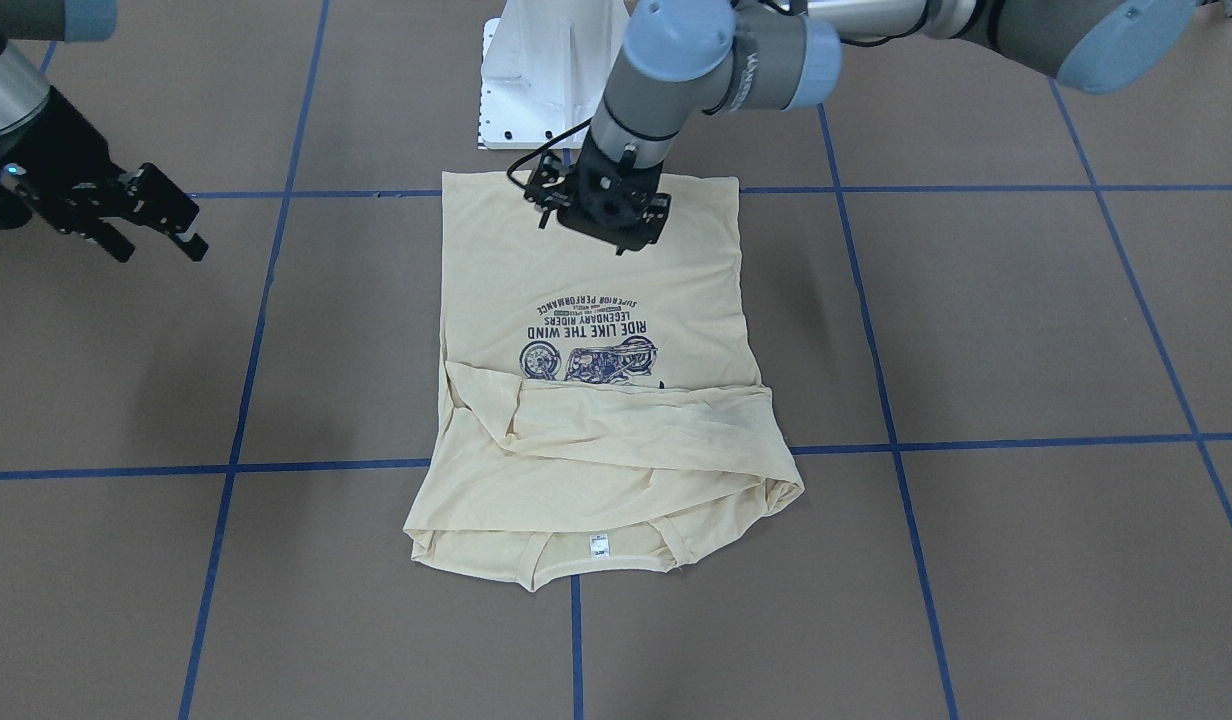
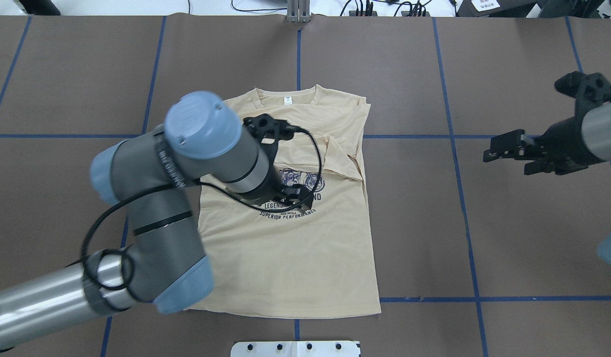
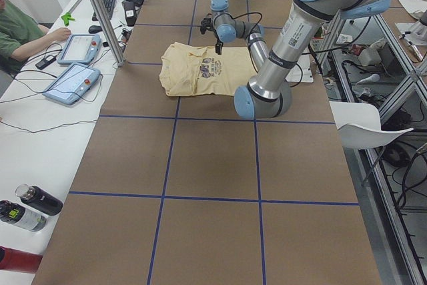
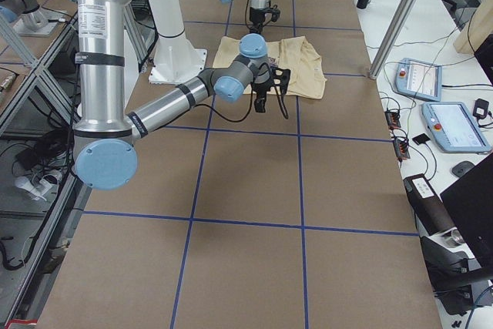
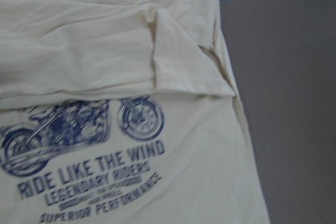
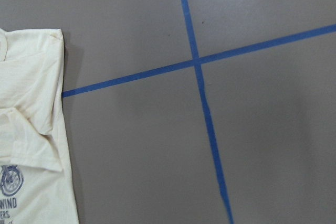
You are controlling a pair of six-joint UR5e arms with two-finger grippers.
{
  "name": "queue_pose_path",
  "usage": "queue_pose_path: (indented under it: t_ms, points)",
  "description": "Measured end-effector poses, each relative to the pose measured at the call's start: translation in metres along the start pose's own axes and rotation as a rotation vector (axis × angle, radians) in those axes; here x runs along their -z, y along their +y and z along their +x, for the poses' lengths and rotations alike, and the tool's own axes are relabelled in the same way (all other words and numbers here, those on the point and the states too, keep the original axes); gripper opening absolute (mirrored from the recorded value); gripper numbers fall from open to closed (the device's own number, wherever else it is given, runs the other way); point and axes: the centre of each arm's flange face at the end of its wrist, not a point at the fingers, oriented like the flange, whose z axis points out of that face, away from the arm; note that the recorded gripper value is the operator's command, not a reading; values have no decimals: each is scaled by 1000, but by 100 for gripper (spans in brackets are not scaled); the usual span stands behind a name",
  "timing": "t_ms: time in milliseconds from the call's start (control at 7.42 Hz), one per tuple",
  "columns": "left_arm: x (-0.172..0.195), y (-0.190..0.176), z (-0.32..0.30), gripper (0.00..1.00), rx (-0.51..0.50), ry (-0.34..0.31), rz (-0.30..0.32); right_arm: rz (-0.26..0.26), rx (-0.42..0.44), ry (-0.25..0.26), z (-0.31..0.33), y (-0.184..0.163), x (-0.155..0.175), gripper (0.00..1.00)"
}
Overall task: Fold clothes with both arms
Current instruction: 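Release the sleeve and move both grippers to the hem nearest the robot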
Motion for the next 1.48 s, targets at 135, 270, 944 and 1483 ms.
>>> queue_pose_path:
  t_ms: [135,270,944,1483]
  points:
    - [7,37,-24,100,-8,-19,22,1,-25,0,-20,34,-12,100]
    - [1,69,-39,100,17,-46,31,10,-45,7,-34,69,-25,100]
    - [-39,157,-82,100,71,-36,24,96,-43,58,-65,190,-81,100]
    - [-48,176,-134,90,84,-90,9,94,-61,113,-132,215,-92,100]
